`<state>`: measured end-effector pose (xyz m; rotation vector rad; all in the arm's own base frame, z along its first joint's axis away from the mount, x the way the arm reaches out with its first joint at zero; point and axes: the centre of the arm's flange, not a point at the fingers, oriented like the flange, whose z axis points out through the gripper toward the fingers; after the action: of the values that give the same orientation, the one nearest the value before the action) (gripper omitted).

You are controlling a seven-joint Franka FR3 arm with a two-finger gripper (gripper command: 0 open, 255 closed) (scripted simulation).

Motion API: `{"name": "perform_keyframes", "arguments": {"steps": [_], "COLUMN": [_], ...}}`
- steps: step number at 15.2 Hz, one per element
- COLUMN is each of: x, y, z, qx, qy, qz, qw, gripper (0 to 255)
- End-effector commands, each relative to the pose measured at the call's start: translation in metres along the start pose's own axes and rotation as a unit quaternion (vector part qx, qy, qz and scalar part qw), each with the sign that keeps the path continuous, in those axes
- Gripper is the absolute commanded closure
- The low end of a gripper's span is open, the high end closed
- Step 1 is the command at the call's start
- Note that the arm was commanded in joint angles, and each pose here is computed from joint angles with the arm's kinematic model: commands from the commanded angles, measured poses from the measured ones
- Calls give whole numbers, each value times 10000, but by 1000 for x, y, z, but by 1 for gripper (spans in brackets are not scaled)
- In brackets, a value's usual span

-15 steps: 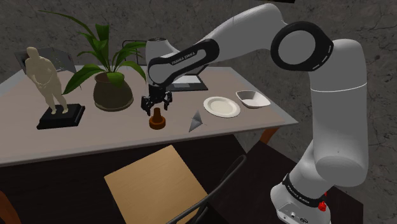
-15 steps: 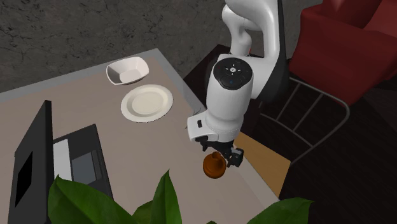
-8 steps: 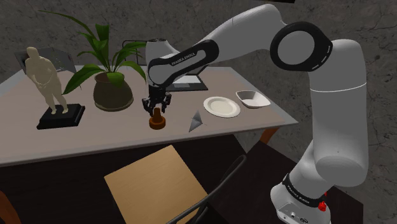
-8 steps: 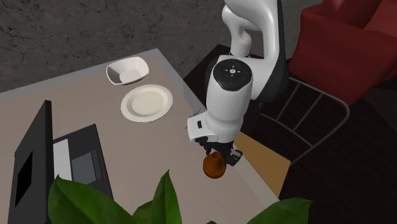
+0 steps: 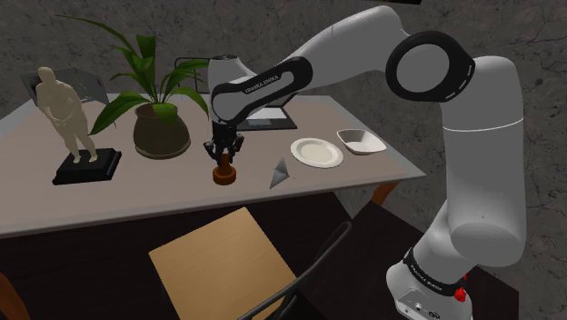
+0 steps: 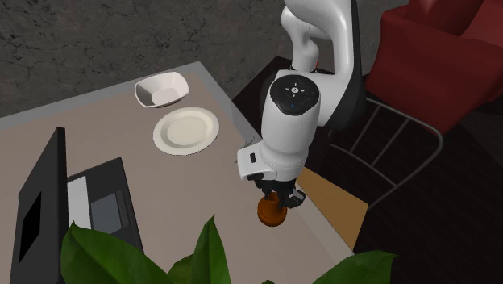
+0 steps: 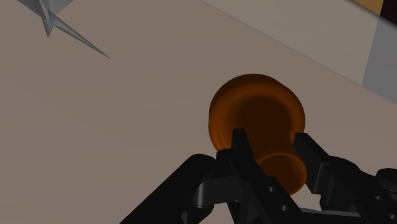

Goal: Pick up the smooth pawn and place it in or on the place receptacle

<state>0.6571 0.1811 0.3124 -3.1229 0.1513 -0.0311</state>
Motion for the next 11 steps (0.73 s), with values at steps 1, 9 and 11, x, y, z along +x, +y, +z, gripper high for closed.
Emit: {"name": "perform_keyframes", "arguments": {"steps": [1,9,11], "x": [0,1,1], "y": [0,-1,-1], "z": [0,-42,-53], "qx": [-1,-1,-1], "qy": [-3,-3,-3], "qz": [1,1,1], "qw": [10000,10000,10000], "gripper": [255,255,255]}}
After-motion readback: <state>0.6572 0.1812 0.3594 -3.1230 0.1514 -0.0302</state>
